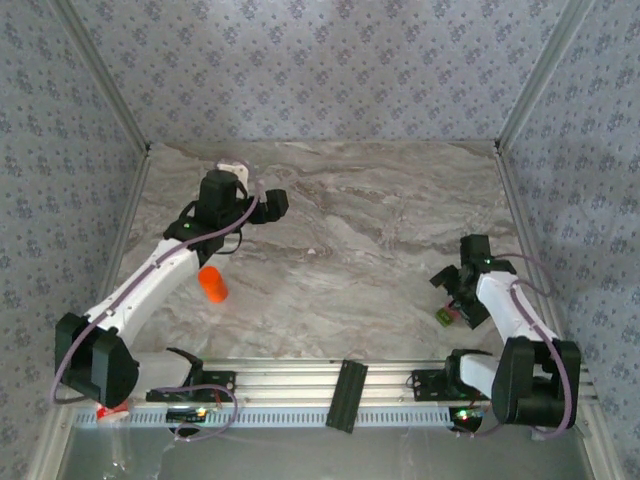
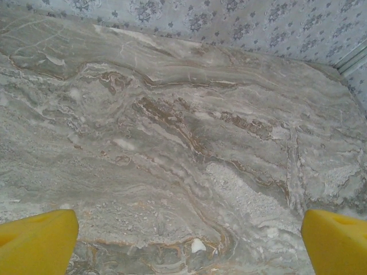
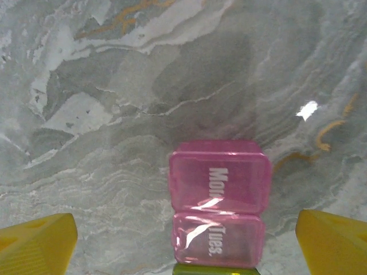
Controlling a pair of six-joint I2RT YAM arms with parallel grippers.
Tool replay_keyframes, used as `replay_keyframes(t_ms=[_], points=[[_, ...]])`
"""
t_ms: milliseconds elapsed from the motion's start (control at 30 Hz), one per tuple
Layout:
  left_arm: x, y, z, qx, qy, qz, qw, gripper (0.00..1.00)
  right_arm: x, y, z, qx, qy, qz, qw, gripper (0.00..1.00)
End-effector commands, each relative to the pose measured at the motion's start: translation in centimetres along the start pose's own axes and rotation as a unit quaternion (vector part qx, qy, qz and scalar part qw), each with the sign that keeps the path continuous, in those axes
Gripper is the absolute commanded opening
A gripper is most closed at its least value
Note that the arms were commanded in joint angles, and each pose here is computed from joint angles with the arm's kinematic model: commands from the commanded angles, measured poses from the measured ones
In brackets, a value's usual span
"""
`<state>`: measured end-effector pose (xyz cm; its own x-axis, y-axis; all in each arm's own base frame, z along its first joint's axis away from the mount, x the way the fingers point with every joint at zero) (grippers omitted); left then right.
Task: Sort the pills into containers
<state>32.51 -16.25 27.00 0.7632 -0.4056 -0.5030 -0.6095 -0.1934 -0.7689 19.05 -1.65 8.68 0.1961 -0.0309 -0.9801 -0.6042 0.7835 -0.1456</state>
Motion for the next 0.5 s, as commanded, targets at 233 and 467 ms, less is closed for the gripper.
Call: replay_keyframes(t_ms=[233, 467], points=[[0.0, -0.5, -1.1, 0.001, 0.009, -0.007, 1.0, 0.99, 1.8, -1.5, 2.6, -0.044, -0.043, 0.003, 0.998, 1.0], [0.3, -0.2, -1.7, 0.003, 0.007, 0.0, 1.0, 0.99, 1.7, -1.4, 5.7, -0.097, -0.068, 0.01, 0.993, 1.0]])
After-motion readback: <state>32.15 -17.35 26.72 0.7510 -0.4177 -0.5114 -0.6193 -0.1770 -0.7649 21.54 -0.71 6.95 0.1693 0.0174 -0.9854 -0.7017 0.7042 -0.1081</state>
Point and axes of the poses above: each hand's point on the last joint's axis, 136 mm out from that joint toward the fingers, its own x axis out along the fingers, its own z axis along the line the jaws close on, y = z × x, the point moved 5 cm from there along -x, back along the fingers, and after that the axes turned 1 degree about -x, right-handed, at the moved point
